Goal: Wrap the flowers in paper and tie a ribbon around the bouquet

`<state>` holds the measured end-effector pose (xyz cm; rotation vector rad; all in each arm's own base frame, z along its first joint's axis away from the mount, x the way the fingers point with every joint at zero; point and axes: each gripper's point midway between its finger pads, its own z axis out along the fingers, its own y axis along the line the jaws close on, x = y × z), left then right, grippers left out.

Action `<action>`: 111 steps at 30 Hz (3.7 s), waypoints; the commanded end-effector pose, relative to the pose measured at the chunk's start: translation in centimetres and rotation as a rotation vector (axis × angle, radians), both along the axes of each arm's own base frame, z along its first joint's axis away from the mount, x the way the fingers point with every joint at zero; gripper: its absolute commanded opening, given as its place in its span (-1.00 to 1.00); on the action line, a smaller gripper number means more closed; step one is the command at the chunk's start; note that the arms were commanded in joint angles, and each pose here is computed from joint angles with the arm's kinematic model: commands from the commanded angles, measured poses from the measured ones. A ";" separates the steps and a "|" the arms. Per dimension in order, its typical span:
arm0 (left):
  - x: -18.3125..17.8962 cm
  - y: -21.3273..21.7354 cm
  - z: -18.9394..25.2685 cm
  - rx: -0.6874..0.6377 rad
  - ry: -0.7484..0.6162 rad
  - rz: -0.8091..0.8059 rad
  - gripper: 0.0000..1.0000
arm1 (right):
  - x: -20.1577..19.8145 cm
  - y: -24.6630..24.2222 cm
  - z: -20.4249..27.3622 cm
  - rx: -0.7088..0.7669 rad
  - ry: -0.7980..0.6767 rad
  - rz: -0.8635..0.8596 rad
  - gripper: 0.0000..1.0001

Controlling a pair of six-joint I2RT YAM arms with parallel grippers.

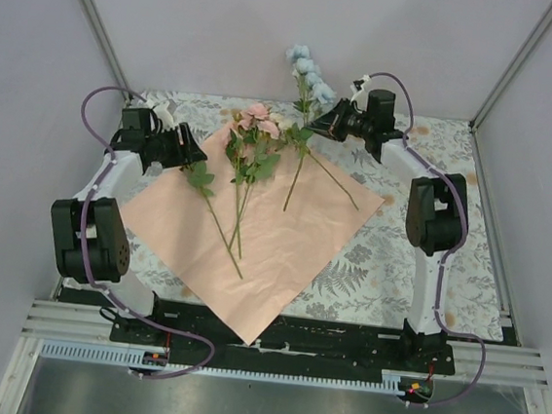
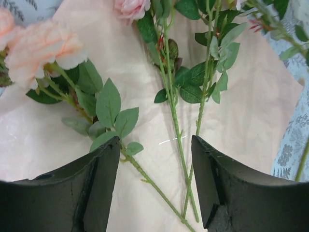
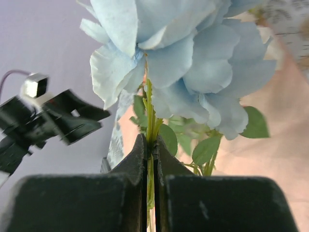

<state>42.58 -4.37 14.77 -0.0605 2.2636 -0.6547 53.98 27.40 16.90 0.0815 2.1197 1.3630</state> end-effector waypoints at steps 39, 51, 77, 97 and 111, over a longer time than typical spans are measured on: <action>6.7 -8.7 -6.4 -0.069 0.201 -0.170 -0.53 | -7.2 -4.1 -3.8 -0.373 -0.031 0.260 0.23; -0.3 5.5 -0.9 0.215 0.143 -0.195 0.65 | -5.1 -16.6 -8.5 -1.005 -0.137 0.406 0.43; -6.0 12.5 -11.4 0.172 0.372 -0.043 0.62 | -10.5 -16.1 -13.4 -0.759 0.226 0.579 0.48; -6.0 13.0 -11.1 0.217 0.352 -0.036 0.62 | -14.6 -17.4 -13.8 -0.590 0.470 0.570 0.61; -5.5 11.0 -12.0 0.187 0.347 -0.130 0.58 | -11.8 -15.2 -12.5 -0.481 0.366 0.487 -1.00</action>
